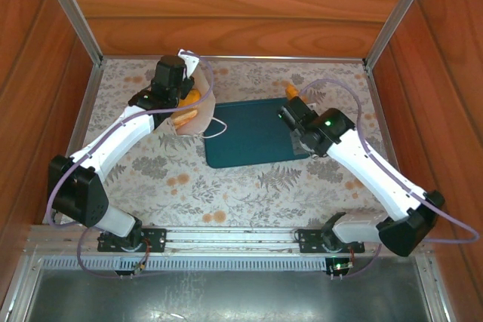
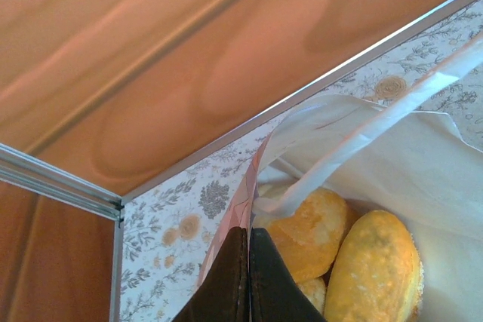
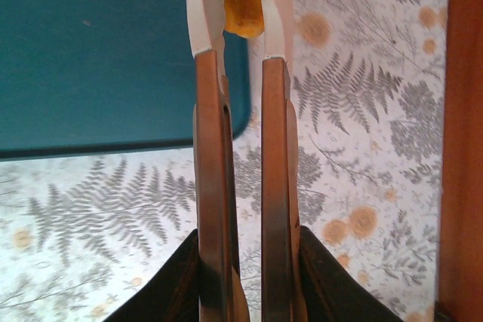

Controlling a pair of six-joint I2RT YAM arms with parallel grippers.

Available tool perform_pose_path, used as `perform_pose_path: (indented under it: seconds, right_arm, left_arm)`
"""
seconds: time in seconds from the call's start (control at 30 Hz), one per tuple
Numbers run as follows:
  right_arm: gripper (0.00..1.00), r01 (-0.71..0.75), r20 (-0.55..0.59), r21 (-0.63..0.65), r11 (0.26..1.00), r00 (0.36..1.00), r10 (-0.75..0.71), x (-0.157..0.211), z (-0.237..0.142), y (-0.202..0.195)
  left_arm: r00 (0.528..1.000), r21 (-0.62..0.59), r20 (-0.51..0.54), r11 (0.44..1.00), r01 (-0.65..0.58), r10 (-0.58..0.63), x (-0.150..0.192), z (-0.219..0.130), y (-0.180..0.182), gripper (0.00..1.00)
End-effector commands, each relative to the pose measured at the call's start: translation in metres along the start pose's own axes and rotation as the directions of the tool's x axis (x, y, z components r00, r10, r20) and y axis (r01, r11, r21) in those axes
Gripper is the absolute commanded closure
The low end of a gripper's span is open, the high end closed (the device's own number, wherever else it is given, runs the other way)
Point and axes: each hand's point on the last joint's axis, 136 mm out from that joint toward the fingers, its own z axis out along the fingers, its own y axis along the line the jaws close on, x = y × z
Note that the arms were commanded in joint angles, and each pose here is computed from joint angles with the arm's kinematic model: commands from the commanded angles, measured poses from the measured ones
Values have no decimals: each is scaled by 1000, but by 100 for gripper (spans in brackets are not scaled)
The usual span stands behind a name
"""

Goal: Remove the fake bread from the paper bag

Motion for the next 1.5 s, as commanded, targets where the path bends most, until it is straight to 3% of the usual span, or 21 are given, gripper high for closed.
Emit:
perform_pose_path:
  seconds: [0.0, 0.3, 0.73, 0.9, 1.2, 1.47]
  right_arm:
    - [82, -6, -6, 77, 997, 1000, 7, -7, 19, -4]
    - [81, 51, -92, 171, 984, 995, -36, -17, 66, 6]
    - [77, 124, -196, 287, 950, 978, -69, -25, 106, 12]
    - [74, 109, -210, 251, 962, 976, -56, -25, 109, 20]
    - [57, 114, -269, 162, 980, 961, -67, -11, 113, 38]
    - [54, 119, -256, 117, 986, 963, -86, -12, 100, 50]
  left_arm:
    - [996, -23, 71, 998, 56, -54, -23, -14, 18, 100]
    - [996, -21, 70, 999, 49, -48, -21, -11, 16, 100]
    - [995, -6, 77, 998, 59, -58, -22, -10, 14, 100]
    - [995, -4, 77, 998, 60, -59, -22, -11, 13, 100]
    - [996, -6, 74, 998, 60, -60, -23, -8, 13, 100]
    - [995, -8, 78, 998, 62, -61, -26, -9, 14, 100]
